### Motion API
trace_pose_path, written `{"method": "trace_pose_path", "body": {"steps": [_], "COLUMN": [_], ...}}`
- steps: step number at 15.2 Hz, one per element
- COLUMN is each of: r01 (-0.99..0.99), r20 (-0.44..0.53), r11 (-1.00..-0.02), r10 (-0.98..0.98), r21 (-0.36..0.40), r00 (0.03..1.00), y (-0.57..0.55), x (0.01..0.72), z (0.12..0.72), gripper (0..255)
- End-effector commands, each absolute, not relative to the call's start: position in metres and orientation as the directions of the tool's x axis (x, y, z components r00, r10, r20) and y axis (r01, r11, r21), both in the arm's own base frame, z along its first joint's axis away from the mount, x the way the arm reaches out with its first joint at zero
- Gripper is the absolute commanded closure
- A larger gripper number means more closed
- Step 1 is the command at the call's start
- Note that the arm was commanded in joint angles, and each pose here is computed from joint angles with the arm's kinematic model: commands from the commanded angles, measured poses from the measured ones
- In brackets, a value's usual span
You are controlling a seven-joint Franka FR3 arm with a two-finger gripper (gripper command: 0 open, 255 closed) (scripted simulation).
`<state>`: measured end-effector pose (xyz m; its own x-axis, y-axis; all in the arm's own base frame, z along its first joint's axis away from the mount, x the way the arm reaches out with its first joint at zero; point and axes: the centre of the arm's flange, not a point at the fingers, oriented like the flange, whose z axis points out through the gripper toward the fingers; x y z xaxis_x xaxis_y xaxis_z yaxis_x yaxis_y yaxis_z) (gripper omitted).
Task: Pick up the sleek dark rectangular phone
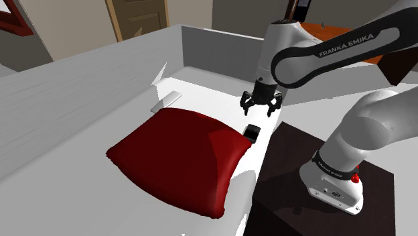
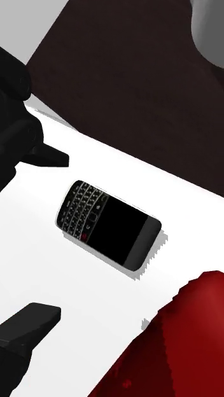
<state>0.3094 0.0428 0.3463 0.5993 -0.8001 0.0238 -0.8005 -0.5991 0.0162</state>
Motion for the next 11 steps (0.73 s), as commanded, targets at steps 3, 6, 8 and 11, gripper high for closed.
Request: {"method": "trace_pose_path", "body": {"steps": [3,6,8,11], "r01": [-0.906,-0.929,-0.929,-0.929], "r20": [0.026,0.027,0.027,0.027], "r11": [-0.420,-0.367,-0.367,-0.367], "r10": [-0.906,-0.929,-0.929,-0.929], "r21": [0.048,0.058,0.058,0.058], "r00": [0.422,0.369,0.369,0.369], "y": [0.052,0.055,0.055,0.055], "x": [0.311,0.312,0.312,0.312], "z": [0.295,0.275,0.264,0.248], "gripper": [0,0,0,0]}}
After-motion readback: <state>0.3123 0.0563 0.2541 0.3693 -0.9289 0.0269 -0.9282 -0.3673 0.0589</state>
